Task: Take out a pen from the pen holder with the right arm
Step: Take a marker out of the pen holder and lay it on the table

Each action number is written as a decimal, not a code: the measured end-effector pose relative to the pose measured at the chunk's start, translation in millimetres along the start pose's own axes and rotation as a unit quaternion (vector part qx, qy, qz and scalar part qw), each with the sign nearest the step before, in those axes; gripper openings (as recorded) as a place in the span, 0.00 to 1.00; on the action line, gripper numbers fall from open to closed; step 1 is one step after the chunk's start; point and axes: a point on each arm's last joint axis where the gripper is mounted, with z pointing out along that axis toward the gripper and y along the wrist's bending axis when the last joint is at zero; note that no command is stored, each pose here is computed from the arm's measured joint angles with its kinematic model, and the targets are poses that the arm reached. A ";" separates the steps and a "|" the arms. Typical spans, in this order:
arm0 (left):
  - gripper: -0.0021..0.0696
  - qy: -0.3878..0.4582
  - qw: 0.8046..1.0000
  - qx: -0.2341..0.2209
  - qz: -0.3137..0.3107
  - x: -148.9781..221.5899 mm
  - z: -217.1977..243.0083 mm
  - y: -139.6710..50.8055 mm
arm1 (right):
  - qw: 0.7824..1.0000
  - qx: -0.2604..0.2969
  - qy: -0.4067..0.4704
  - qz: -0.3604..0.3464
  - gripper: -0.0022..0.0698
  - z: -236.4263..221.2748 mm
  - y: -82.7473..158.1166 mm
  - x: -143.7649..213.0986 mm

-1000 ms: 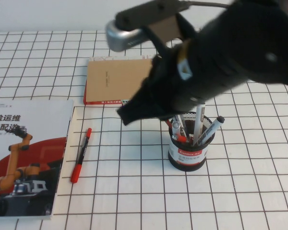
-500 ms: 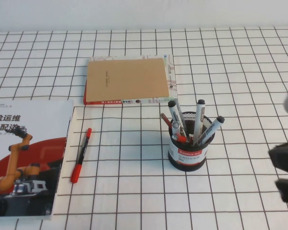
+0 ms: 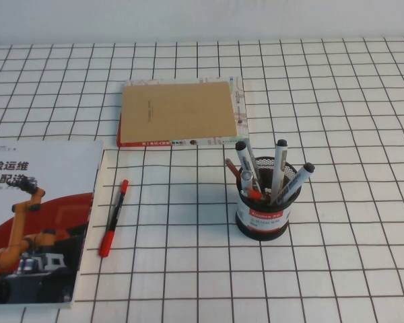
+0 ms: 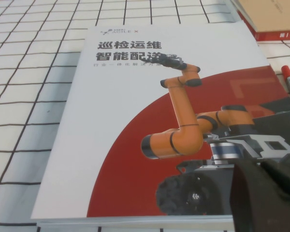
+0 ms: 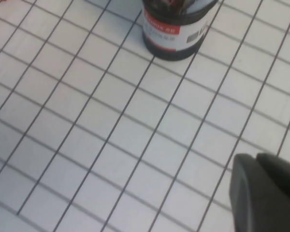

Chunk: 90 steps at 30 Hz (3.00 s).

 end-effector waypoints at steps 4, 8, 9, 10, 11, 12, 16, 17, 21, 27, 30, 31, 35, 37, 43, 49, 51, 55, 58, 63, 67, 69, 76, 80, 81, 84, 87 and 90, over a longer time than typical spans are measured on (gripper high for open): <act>0.02 0.000 1.000 0.000 0.000 0.0 0.0 0.0 | 0.997 0.028 -0.073 0.004 0.01 28.5 -14.6 10.4; 0.02 0.000 1.000 0.000 0.000 0.0 0.0 0.0 | 0.986 0.077 -0.136 0.056 0.01 57.2 -43.7 37.2; 0.02 0.000 1.000 0.000 0.000 0.0 0.0 0.0 | 0.981 0.091 -0.154 0.071 0.01 63.5 -51.6 47.6; 0.02 0.000 1.000 0.000 0.000 0.0 0.0 0.0 | 0.976 0.106 -0.172 0.084 0.01 68.5 -58.7 59.0; 0.02 0.000 1.000 0.000 0.000 0.0 0.0 0.0 | 0.971 0.114 -0.190 0.092 0.01 72.5 -62.9 70.4; 0.02 0.000 1.000 0.000 0.000 0.0 0.0 0.0 | 0.964 0.128 -0.207 0.103 0.01 75.2 -67.4 82.2; 0.02 0.000 1.000 0.000 0.000 0.0 0.0 0.0 | 0.942 0.174 -0.255 0.130 0.01 81.0 -74.5 122.8; 0.02 0.000 1.000 0.000 0.000 0.0 0.0 0.0 | 0.937 0.180 -0.267 0.132 0.01 81.4 -73.9 130.6; 0.02 0.000 1.000 0.000 0.000 0.0 0.0 0.0 | 0.922 0.195 -0.306 0.133 0.01 77.2 -70.4 147.0; 0.02 0.000 1.000 0.000 0.000 0.0 0.0 0.0 | 0.904 0.212 -0.340 0.151 0.01 66.1 -67.6 158.2; 0.02 0.000 1.000 0.000 0.000 0.0 0.0 0.0 | 0.898 0.218 -0.351 0.154 0.01 62.4 -66.6 162.1; 0.02 0.000 1.000 0.000 0.000 0.0 0.0 0.0 | 0.898 0.219 -0.349 0.155 0.01 62.4 -66.7 163.0; 0.02 0.000 1.000 0.000 0.000 0.0 0.0 0.0 | 0.905 0.211 -0.335 0.157 0.01 64.4 -66.1 165.6; 0.02 0.000 1.000 0.000 0.000 0.0 0.0 0.0 | 0.908 0.206 -0.330 0.156 0.01 65.2 -65.6 166.1; 0.02 0.000 1.000 0.000 0.000 0.0 0.0 0.0 | 0.910 0.201 -0.329 0.155 0.01 65.6 -65.2 166.2; 0.02 0.000 1.000 0.000 0.000 0.0 0.0 0.0 | 0.923 0.180 -0.310 0.140 0.01 70.3 -60.8 168.1; 0.02 0.000 1.000 0.000 0.000 0.0 0.0 0.0 | 0.932 0.166 -0.298 0.123 0.01 74.0 -57.6 169.7; 0.02 0.000 1.000 0.000 0.000 0.0 0.0 0.0 | 0.940 0.163 -0.283 0.101 0.01 80.1 -56.1 173.9; 0.02 0.000 1.000 0.000 0.000 0.0 0.0 0.0 | 0.943 0.164 -0.273 0.093 0.01 81.1 -55.6 175.2; 0.02 0.000 1.000 0.000 0.000 0.0 0.0 0.0 | 0.946 0.170 -0.267 0.068 0.01 81.3 -55.3 175.4; 0.02 0.000 1.000 0.000 0.000 0.0 0.0 0.0 | 0.946 0.168 -0.268 0.068 0.01 81.3 -55.1 175.3; 0.02 0.000 1.000 0.000 0.000 0.0 0.0 0.0 | 0.946 0.168 -0.268 0.068 0.01 81.3 -55.1 175.3; 0.02 0.000 1.000 0.000 0.000 0.0 0.0 0.0 | 0.946 0.167 -0.268 0.070 0.01 81.4 -55.0 175.2; 0.02 0.000 1.000 0.000 0.000 0.0 0.0 0.0 | 0.946 0.167 -0.269 0.070 0.01 81.2 -54.9 175.2; 0.02 0.000 1.000 0.000 0.000 0.0 0.0 0.0 | 0.946 0.167 -0.269 0.070 0.01 81.2 -54.9 175.2; 0.02 0.000 1.000 0.000 0.000 0.0 0.0 0.0 | 0.946 0.167 -0.269 0.070 0.01 81.2 -54.9 175.2; 0.02 0.000 1.000 0.000 0.000 0.0 0.0 0.0 | 0.946 0.167 -0.269 0.070 0.01 81.2 -54.9 175.2; 0.02 0.000 1.000 0.000 0.000 0.0 0.0 0.0 | 0.946 0.167 -0.269 0.070 0.01 81.2 -54.9 175.2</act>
